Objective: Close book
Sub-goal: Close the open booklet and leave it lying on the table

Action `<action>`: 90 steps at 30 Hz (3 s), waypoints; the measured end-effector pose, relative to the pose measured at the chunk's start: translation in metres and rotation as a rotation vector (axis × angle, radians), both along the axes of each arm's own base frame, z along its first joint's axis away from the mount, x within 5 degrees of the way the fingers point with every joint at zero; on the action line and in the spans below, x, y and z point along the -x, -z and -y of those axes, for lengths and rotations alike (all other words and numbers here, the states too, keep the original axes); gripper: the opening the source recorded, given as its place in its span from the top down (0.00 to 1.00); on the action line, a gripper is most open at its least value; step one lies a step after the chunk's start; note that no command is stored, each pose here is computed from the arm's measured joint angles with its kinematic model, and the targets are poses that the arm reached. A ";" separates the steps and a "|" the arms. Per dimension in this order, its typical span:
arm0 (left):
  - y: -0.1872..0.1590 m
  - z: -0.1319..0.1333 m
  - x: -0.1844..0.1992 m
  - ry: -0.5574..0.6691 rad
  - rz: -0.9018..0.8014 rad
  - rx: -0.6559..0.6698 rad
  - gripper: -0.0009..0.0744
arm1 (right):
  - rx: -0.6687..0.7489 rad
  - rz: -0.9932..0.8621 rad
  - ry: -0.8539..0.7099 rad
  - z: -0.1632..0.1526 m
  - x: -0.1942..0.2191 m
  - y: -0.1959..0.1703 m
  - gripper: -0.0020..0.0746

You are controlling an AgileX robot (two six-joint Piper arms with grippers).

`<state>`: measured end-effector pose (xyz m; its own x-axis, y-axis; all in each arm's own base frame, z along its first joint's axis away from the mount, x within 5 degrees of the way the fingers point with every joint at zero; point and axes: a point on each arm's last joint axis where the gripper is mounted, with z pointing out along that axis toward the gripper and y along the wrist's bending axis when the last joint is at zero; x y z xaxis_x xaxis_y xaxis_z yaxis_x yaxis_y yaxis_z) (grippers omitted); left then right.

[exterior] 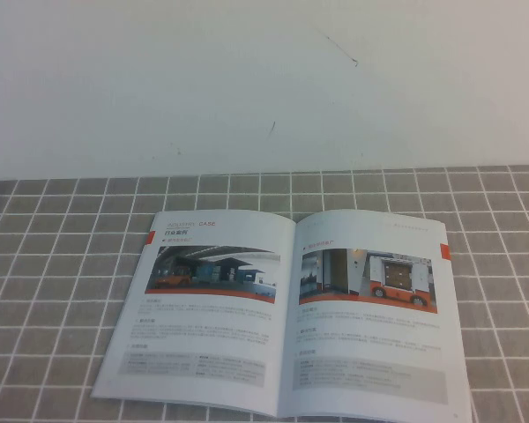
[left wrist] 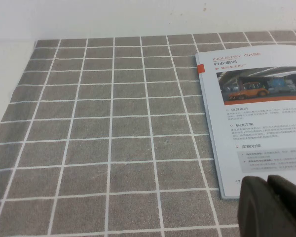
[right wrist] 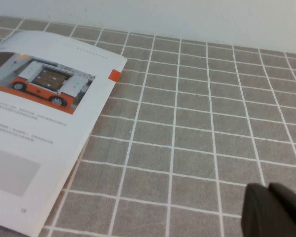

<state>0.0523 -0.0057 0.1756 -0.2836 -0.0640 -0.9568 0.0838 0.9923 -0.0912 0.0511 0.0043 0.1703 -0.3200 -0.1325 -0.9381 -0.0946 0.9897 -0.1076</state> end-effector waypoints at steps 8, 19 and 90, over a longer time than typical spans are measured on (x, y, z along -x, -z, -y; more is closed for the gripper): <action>0.000 0.000 0.000 0.000 -0.001 0.005 0.99 | 0.000 0.000 0.000 0.000 0.000 0.000 0.98; 0.000 0.000 0.000 0.000 -0.001 0.005 0.99 | 0.000 0.000 0.000 0.000 0.000 0.000 0.98; -0.089 -0.002 0.010 -0.009 0.681 0.166 0.99 | -0.158 0.455 0.038 0.002 0.010 -0.093 0.98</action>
<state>0.0419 -0.0032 0.2649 0.3767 -0.2243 -0.8988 0.1684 0.9707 -0.1717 0.0412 0.0021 0.2631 0.1259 0.0263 -0.9917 -0.0362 0.9991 0.0219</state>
